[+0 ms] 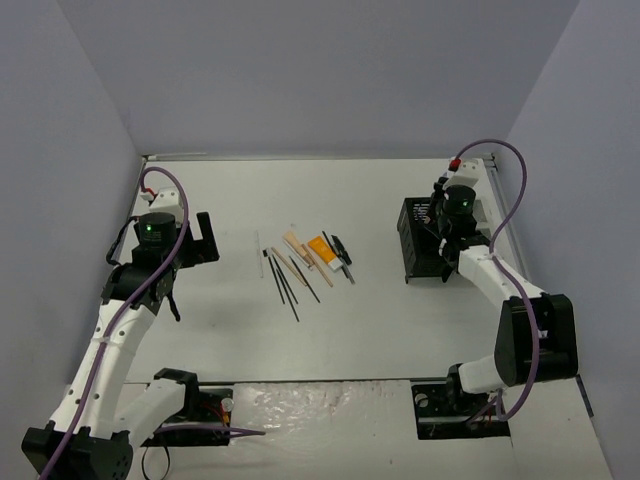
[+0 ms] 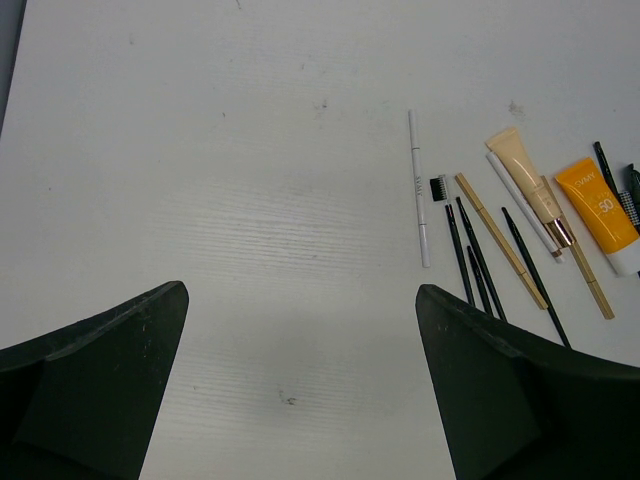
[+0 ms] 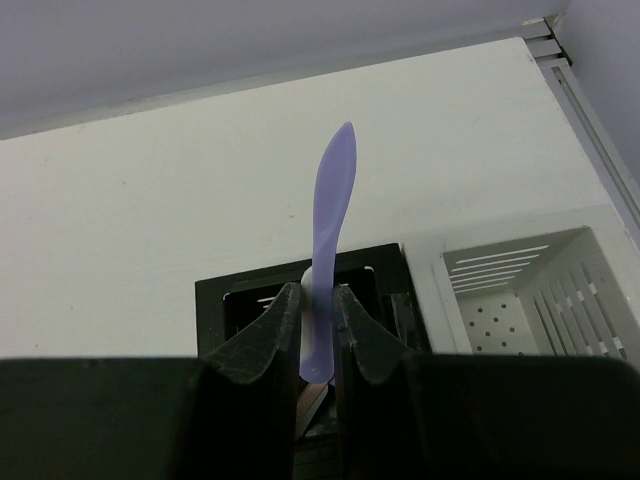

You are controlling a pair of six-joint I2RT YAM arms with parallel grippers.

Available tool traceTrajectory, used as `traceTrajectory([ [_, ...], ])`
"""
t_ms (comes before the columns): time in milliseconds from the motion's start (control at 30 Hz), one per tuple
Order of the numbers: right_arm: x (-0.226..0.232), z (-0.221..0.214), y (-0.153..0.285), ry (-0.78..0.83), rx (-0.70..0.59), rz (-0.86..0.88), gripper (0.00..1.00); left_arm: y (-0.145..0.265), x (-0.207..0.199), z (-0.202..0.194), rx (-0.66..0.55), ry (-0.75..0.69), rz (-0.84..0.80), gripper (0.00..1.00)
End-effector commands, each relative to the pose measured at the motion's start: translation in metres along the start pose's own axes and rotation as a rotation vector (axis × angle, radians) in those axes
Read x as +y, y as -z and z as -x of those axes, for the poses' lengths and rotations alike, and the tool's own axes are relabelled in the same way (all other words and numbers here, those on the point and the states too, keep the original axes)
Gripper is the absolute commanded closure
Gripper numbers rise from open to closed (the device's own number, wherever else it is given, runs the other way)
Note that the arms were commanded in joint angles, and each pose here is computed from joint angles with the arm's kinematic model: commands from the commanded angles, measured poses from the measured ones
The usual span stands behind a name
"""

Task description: Organize the makeup

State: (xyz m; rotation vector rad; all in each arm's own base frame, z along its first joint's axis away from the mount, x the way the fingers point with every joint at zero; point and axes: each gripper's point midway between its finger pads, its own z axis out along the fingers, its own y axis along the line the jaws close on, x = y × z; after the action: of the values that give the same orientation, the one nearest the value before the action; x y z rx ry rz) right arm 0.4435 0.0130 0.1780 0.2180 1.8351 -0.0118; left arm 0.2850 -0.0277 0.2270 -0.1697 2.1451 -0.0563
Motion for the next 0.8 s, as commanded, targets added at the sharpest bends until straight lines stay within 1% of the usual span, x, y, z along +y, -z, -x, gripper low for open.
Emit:
traceTrajectory([
  [0,0.011,0.019,-0.004,-0.015,-0.097,0.055,0.98,0.002,-0.004,0.020,-0.070,0.031,-0.018,0.03],
  [100,0.010,0.005,-0.005,-0.013,-0.071,0.059,0.92,0.002,-0.004,0.021,-0.071,0.032,-0.019,0.03],
  [167,0.008,-0.001,-0.005,-0.009,-0.064,0.057,0.91,0.002,-0.004,0.021,-0.071,0.032,-0.019,0.03],
  [233,0.007,-0.007,-0.005,-0.004,-0.050,0.054,0.87,0.001,-0.004,0.020,-0.068,0.032,-0.021,0.03],
  [300,0.008,-0.010,-0.004,-0.002,-0.041,0.058,0.79,0.001,-0.005,0.020,-0.069,0.033,-0.022,0.03],
  [400,0.008,-0.008,0.002,-0.003,-0.040,0.068,0.62,0.001,-0.005,0.020,-0.068,0.033,-0.023,0.03],
  [533,0.010,0.007,0.017,-0.002,-0.048,0.079,0.45,0.000,-0.005,0.019,-0.064,0.035,-0.023,0.03],
  [633,0.014,0.023,0.036,0.003,-0.037,0.102,0.41,-0.001,-0.006,0.019,-0.059,0.037,-0.025,0.03],
  [733,0.024,0.045,0.051,0.006,-0.035,0.141,0.40,-0.002,-0.006,0.017,-0.052,0.036,-0.026,0.03],
  [767,0.032,0.044,0.058,0.016,-0.011,0.175,0.40,-0.003,-0.006,0.017,-0.050,0.038,-0.026,0.03],
])
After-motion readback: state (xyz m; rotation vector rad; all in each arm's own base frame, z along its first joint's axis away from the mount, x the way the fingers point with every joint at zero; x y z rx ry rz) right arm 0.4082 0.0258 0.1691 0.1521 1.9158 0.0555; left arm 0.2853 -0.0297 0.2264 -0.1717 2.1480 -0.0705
